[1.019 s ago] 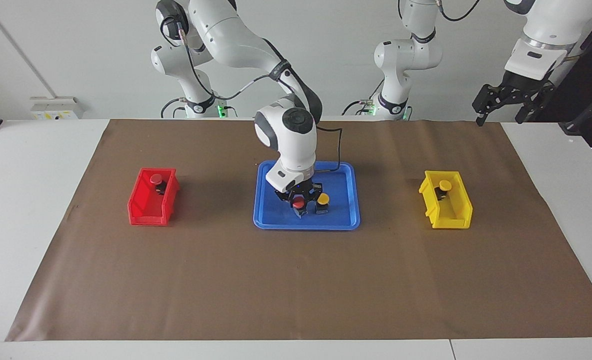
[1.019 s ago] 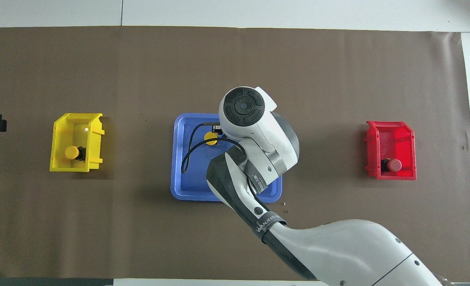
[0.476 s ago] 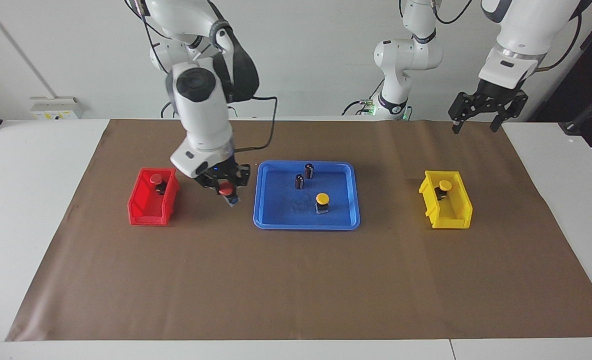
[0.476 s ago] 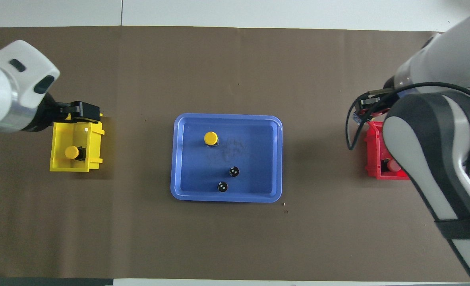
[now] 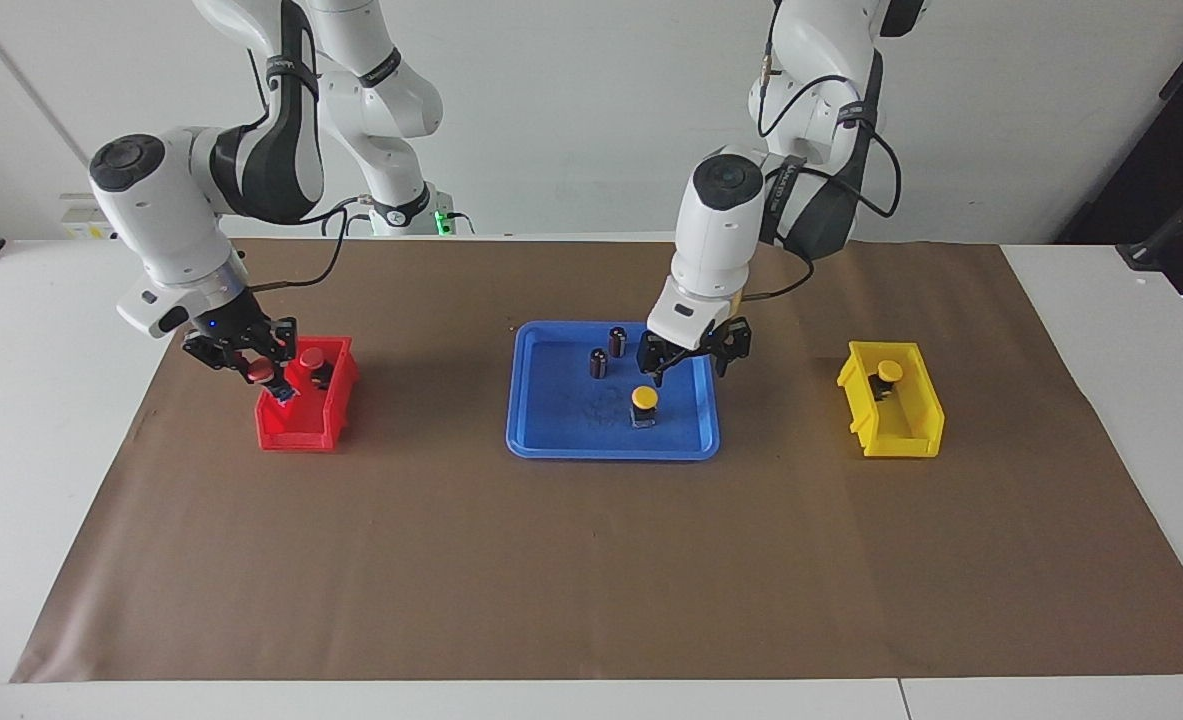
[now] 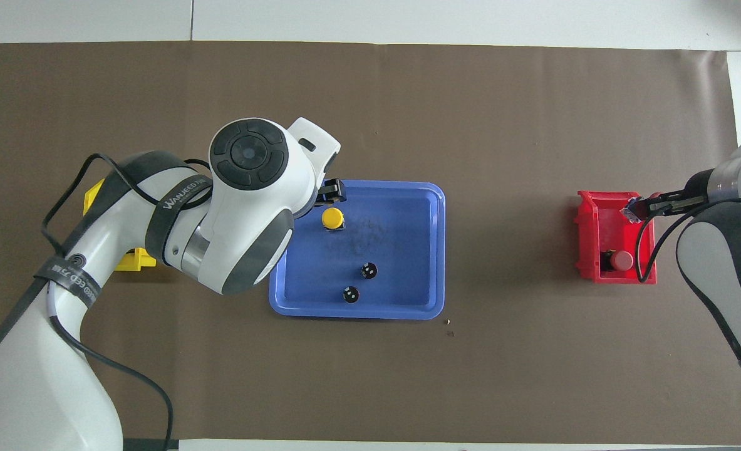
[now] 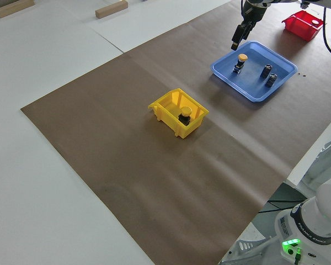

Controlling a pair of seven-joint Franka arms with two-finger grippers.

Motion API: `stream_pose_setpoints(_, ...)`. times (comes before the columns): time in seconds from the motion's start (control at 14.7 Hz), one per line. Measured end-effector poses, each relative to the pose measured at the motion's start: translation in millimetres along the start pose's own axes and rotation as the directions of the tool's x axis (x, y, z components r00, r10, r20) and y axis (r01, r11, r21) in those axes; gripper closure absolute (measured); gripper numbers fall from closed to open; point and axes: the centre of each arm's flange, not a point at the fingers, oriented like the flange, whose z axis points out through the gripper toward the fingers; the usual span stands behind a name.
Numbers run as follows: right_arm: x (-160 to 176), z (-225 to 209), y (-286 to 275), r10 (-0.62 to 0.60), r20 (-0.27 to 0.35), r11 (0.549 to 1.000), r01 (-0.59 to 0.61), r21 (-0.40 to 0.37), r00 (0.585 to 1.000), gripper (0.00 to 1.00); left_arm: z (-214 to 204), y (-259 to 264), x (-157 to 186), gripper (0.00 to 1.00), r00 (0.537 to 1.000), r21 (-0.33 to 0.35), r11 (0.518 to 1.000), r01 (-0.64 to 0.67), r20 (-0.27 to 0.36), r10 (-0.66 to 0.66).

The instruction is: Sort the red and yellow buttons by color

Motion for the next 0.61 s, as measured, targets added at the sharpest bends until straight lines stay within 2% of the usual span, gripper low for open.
stream_pose_setpoints(0.34,-6.7,22.2,-5.5,-0.008,-0.016,1.0,0.008,-0.004,1.0,0.59,28.6,18.1,-24.3,0.07,1.0,-0.018,1.0,0.014,-0.012,-0.014)
stream_pose_setpoints(0.61,-14.8,54.2,-11.9,-0.015,-0.026,1.0,0.015,-0.007,1.0,0.59,45.6,21.4,-25.3,0.11,1.0,-0.019,1.0,0.015,-0.011,-0.015)
